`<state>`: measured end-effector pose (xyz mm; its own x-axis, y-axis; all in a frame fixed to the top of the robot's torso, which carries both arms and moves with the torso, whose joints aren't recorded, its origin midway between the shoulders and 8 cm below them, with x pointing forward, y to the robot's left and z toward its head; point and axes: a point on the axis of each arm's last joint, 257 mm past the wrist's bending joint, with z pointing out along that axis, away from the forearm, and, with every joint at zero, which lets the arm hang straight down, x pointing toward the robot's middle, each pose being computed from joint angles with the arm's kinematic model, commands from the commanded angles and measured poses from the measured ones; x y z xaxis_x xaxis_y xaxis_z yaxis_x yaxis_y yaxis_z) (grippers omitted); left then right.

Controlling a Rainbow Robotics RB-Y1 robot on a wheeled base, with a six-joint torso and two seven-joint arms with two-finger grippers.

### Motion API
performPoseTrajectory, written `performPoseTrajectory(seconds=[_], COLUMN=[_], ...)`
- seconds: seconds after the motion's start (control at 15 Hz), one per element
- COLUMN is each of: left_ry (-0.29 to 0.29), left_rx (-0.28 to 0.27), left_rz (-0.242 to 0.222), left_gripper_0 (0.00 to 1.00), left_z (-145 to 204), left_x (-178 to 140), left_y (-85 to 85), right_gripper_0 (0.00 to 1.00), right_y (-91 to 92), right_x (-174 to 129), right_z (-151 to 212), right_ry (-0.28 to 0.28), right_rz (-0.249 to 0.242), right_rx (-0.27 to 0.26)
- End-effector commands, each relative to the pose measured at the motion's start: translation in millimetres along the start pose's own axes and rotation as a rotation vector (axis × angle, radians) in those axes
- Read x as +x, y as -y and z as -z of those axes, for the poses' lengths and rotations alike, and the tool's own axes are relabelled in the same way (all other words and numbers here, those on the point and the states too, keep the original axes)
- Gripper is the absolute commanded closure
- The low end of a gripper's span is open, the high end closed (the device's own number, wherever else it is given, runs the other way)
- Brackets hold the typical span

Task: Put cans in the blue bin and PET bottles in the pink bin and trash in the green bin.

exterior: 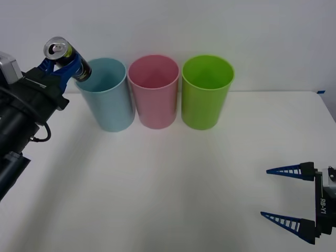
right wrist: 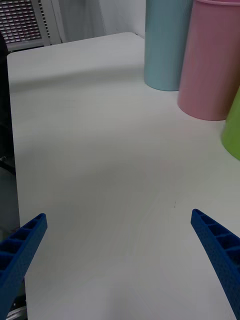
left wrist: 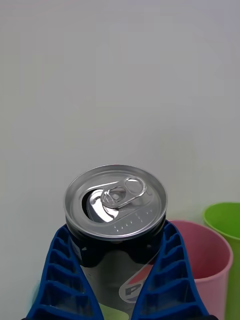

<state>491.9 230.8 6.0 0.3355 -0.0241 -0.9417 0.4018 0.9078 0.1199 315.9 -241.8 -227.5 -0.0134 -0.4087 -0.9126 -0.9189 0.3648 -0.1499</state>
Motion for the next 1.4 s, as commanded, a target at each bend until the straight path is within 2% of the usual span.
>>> performPoseTrajectory(seconds=[0.07, 0.33, 0.47, 0.6, 0.73, 1.07, 1.4], left_ry=[0.000, -0.024, -0.032, -0.053, -0.079, -0.129, -0.153], left_rx=[-0.012, -0.034, -0.030, -0.032, -0.019, 0.013, 0.024], left_rz=[-0.017, -0.061, -0.062, -0.054, -0.025, 0.019, 0.033], left_gripper_0=[1.00, 1.00, 1.00, 1.00, 1.00, 1.00, 1.00], left_z=[-7.4, -22.0, -31.5, -44.1, -59.4, -75.6, -87.2], left_x=[-0.6, 9.6, 13.6, 24.2, 33.0, 39.7, 41.4], left_y=[-6.5, -22.2, -24.6, -29.4, -33.7, -44.1, -50.5], right_gripper_0=[0.00, 0.00, 0.00, 0.00, 0.00, 0.00, 0.00], right_y=[0.0, 0.0, 0.0, 0.0, 0.0, 0.0, 0.0], right_x=[0.0, 0.0, 0.0, 0.0, 0.0, 0.0, 0.0], right_z=[0.0, 0.0, 0.0, 0.0, 0.0, 0.0, 0.0], right_ry=[0.000, 0.000, 0.000, 0.000, 0.000, 0.000, 0.000], right_rz=[0.000, 0.000, 0.000, 0.000, 0.000, 0.000, 0.000], right_rx=[0.000, 0.000, 0.000, 0.000, 0.000, 0.000, 0.000])
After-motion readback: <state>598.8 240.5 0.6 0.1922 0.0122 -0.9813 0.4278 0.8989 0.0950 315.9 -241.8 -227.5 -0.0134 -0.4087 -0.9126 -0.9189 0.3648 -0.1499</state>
